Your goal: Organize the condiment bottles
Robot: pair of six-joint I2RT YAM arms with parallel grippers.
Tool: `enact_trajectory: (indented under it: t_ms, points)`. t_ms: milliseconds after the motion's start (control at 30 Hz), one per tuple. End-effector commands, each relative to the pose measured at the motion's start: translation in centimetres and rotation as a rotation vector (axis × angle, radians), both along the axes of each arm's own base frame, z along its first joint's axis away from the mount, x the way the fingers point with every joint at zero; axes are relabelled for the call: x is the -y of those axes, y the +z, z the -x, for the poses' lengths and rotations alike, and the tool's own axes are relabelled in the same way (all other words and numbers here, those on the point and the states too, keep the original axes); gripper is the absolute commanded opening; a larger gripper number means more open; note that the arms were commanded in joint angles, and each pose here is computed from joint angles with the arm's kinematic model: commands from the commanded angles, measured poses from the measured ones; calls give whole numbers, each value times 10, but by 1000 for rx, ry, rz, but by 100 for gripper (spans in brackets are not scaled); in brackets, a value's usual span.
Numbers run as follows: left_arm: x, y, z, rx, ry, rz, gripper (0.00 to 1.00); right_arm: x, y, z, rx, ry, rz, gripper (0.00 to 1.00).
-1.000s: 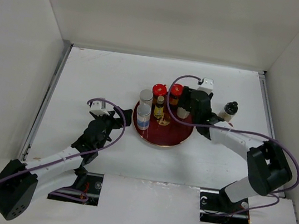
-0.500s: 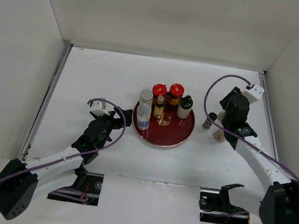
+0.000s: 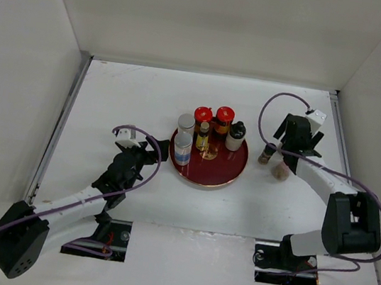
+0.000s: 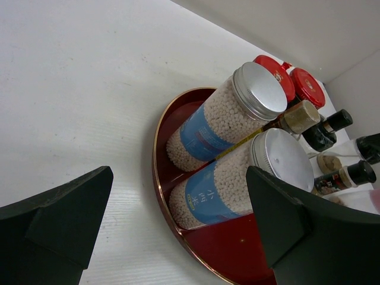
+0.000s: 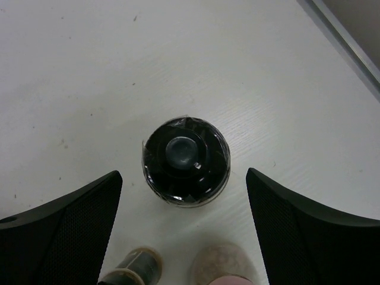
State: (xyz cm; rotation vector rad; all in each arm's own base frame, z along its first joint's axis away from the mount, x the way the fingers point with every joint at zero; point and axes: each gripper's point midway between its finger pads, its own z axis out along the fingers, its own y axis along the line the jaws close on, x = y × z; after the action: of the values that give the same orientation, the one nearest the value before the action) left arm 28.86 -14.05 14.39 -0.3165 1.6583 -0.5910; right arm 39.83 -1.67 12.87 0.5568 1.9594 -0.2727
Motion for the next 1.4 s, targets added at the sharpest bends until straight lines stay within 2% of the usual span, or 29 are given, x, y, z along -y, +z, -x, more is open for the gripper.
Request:
enact_trajectory:
  t_ms: [0,133,200,367,467,567,733,933,1067,1367]
  points:
    - [4,14,-2,44,-7,39,100,-1,29,-26,86,8,-22,89]
    - [6,14,-2,42,-13,40,100,5,19,-33,76,-12,-29,84]
    - [5,15,-2,45,-12,41,100,6,15,-35,73,-22,-24,78]
    - [7,11,-3,31,-16,36,100,9,5,-36,44,-27,-21,76]
    - [7,14,-2,42,-18,40,100,9,6,-37,54,-28,-28,66]
    - [3,13,-3,41,-7,43,100,11,18,-38,87,-44,-26,54]
    - [7,14,-2,43,-18,37,100,14,75,-35,238,-68,-5,50]
    - [4,15,-2,48,-10,47,100,-21,151,-7,393,32,11,48]
    - [-2,18,-1,60,8,52,100,-60,184,25,430,161,-12,48]
    - [-13,23,-2,78,40,66,100,-167,189,99,381,565,-79,47]
